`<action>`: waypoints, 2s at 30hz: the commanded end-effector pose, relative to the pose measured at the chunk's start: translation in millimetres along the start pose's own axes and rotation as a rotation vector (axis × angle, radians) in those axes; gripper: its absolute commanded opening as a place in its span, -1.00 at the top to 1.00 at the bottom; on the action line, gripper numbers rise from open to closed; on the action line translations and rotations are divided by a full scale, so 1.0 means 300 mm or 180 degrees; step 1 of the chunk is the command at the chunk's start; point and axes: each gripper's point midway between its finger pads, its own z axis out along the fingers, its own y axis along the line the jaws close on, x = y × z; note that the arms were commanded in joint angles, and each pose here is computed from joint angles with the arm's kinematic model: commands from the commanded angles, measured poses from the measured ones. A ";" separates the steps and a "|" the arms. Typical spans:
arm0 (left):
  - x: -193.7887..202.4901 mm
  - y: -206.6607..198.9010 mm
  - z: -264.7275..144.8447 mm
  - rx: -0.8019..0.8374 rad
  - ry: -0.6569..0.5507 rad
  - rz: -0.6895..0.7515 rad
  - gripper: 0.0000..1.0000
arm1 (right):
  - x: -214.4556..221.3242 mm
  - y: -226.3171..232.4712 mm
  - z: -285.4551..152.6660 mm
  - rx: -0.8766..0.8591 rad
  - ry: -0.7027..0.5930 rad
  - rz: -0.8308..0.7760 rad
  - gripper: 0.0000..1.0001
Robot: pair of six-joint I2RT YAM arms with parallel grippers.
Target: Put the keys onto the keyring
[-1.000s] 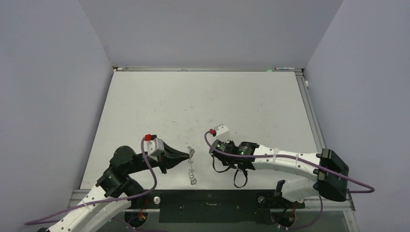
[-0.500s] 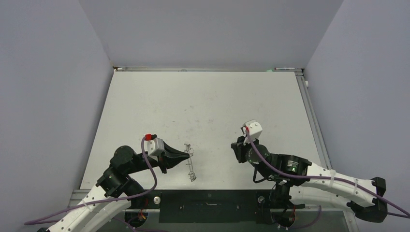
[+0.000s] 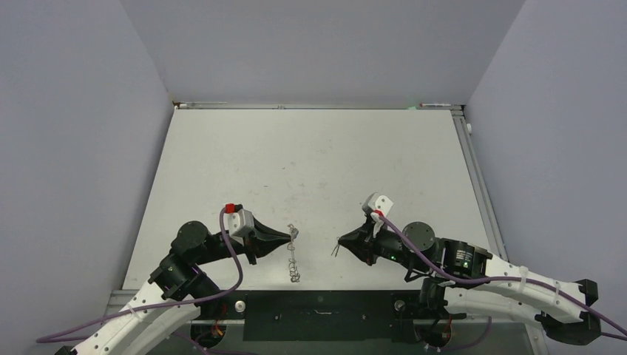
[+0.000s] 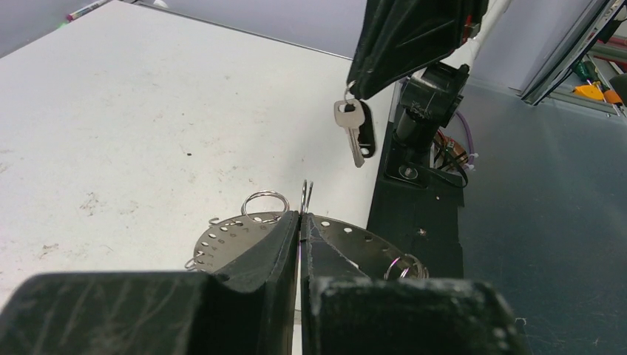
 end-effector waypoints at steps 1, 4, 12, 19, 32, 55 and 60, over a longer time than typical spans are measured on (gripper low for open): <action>-0.101 -0.018 0.000 0.0054 -0.0231 0.0159 1.00 | -0.043 0.120 -0.003 -0.0646 -0.0139 -0.0130 0.90; -0.096 -0.019 0.003 0.0069 -0.0213 0.0145 1.00 | -0.049 0.143 0.007 -0.0750 -0.0121 -0.0133 0.90; -0.096 -0.021 0.002 0.0080 -0.0213 0.0147 1.00 | -0.082 0.126 0.047 -0.0589 -0.0171 -0.0145 0.90; -0.100 -0.022 0.000 0.0073 -0.0228 0.0155 1.00 | -0.089 0.139 0.077 -0.0616 -0.0172 -0.0133 0.90; -0.080 -0.006 0.008 0.0025 -0.0158 0.0134 1.00 | -0.159 0.192 0.072 -0.0888 -0.0504 -0.0208 0.90; -0.085 -0.013 0.009 0.0065 -0.0184 0.0127 1.00 | -0.174 0.287 0.148 -0.1352 -0.0701 -0.0364 0.90; -0.087 -0.014 0.007 0.0061 -0.0187 0.0128 1.00 | -0.180 0.276 0.170 -0.1277 -0.0720 -0.0380 0.90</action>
